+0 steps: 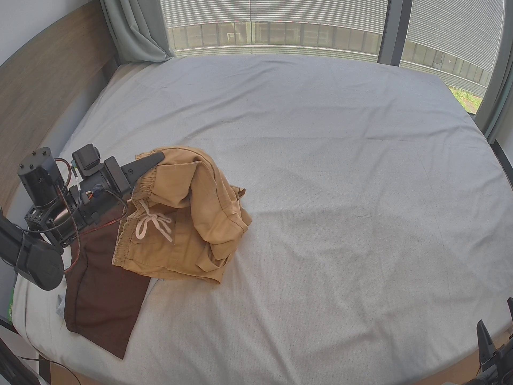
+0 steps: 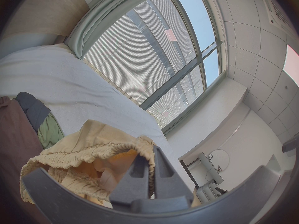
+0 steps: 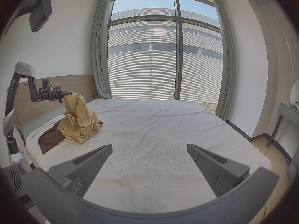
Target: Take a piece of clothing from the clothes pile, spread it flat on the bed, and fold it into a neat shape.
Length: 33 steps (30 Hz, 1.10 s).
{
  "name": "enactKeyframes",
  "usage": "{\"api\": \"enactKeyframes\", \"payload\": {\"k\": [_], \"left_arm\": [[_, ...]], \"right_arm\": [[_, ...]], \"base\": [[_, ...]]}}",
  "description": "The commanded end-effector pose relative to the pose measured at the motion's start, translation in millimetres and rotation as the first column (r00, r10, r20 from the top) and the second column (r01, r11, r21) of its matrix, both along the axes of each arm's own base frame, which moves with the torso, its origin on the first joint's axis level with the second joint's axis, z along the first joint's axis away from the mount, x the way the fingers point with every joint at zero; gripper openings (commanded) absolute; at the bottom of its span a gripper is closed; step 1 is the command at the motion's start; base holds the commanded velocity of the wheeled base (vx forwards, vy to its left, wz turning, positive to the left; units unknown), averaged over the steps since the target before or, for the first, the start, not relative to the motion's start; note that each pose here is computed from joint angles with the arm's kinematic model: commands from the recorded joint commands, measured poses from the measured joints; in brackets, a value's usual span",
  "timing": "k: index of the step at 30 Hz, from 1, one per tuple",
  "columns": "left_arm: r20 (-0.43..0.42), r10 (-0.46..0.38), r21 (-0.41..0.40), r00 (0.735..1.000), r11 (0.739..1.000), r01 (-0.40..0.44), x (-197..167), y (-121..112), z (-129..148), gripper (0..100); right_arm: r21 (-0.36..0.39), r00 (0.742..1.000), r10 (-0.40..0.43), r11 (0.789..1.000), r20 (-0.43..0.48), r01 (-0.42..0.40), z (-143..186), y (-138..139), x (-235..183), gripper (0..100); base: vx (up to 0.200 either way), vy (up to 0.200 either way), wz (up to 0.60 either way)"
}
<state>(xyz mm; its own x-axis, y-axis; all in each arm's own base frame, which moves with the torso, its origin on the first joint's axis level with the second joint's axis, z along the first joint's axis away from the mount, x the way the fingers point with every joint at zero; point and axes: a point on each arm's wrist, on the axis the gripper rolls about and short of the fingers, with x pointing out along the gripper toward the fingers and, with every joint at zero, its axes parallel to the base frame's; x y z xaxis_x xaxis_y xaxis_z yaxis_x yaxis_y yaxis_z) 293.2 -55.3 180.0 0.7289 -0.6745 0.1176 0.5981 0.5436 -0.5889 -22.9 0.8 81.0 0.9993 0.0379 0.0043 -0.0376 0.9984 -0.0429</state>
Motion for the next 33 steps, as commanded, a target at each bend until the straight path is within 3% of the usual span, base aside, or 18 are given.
{"api": "enactKeyframes", "payload": {"k": [1,6,15,33], "left_arm": [[-0.001,0.009,-0.023,1.0,1.0,-0.009,-3,-15,3,0],[-0.02,-0.007,-0.055,1.0,0.998,0.006,-8,-33,3,0],[-0.006,-0.052,-0.061,0.999,0.997,0.051,-10,-44,-9,0],[0.004,-0.21,-0.096,0.978,0.973,0.209,-26,-92,-14,0]], "right_arm": [[0.0,1.0,0.0,1.0,-0.001,0.0,-5,0,0,100],[0.0,1.0,0.0,1.0,-0.001,0.0,-5,0,0,100],[0.0,1.0,0.0,1.0,-0.001,0.0,-5,0,0,100],[-0.002,1.0,0.0,1.0,0.0,0.0,-5,0,0,100]], "base": [[0.0,0.0,0.0],[0.0,0.0,0.0],[0.0,0.0,0.0],[0.0,0.0,0.0]]}}
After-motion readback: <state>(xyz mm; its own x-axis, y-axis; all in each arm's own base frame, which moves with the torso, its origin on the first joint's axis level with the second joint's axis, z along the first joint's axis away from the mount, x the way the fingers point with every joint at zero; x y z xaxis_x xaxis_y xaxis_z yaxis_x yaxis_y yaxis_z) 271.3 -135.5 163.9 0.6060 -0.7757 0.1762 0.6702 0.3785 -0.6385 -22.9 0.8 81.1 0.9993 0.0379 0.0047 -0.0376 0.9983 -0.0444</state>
